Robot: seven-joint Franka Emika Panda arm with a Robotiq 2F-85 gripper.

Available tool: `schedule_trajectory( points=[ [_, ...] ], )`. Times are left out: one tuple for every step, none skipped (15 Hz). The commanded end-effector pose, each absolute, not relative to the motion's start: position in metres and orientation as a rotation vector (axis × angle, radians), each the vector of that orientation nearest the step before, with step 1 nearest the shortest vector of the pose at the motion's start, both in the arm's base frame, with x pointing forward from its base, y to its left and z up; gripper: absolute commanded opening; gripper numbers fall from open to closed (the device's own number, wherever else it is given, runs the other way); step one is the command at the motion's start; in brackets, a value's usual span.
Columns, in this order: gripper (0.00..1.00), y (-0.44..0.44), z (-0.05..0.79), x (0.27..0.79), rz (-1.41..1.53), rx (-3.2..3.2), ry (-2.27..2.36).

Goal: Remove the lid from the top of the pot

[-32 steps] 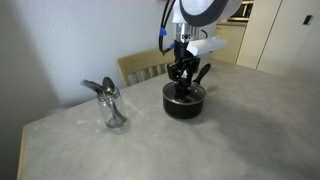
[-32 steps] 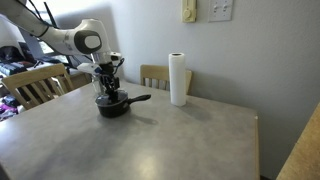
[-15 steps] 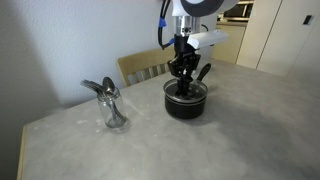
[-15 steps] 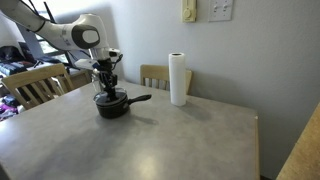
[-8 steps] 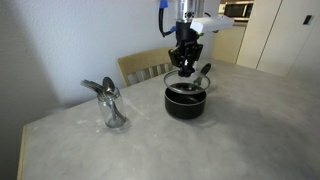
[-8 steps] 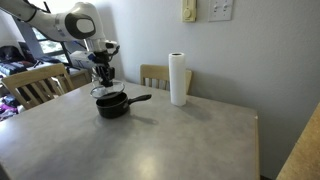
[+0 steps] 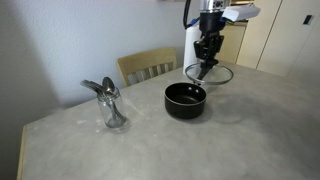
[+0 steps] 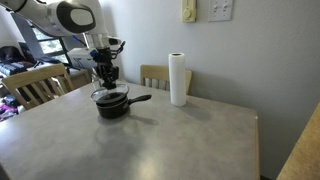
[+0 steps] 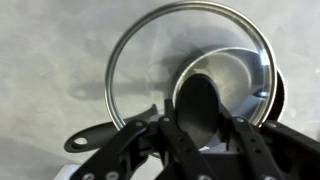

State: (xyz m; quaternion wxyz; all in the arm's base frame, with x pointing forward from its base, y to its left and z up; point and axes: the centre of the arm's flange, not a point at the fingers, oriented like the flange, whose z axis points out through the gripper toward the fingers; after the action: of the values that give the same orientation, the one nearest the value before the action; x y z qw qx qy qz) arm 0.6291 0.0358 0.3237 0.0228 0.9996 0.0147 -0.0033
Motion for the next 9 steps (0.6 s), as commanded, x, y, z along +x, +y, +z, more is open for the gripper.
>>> schedule_trajectory(
  points=[
    [0.14, -0.035, 0.324, 0.585, 0.005, 3.056, 0.182],
    [0.14, -0.054, 0.321, 0.579, 0.005, 3.052, 0.230],
    [0.14, -0.072, 0.317, 0.573, 0.008, 3.049, 0.286],
    [0.14, -0.090, 0.313, 0.568, 0.020, 3.048, 0.353],
    [0.14, -0.105, 0.310, 0.565, 0.027, 3.048, 0.412],
    [0.14, -0.121, 0.306, 0.562, 0.038, 3.041, 0.484],
    [0.14, -0.134, 0.301, 0.560, 0.043, 3.032, 0.529],
    [0.14, -0.147, 0.297, 0.558, 0.048, 3.031, 0.572],
    [0.14, -0.158, 0.293, 0.555, 0.048, 3.031, 0.605]
  ],
)
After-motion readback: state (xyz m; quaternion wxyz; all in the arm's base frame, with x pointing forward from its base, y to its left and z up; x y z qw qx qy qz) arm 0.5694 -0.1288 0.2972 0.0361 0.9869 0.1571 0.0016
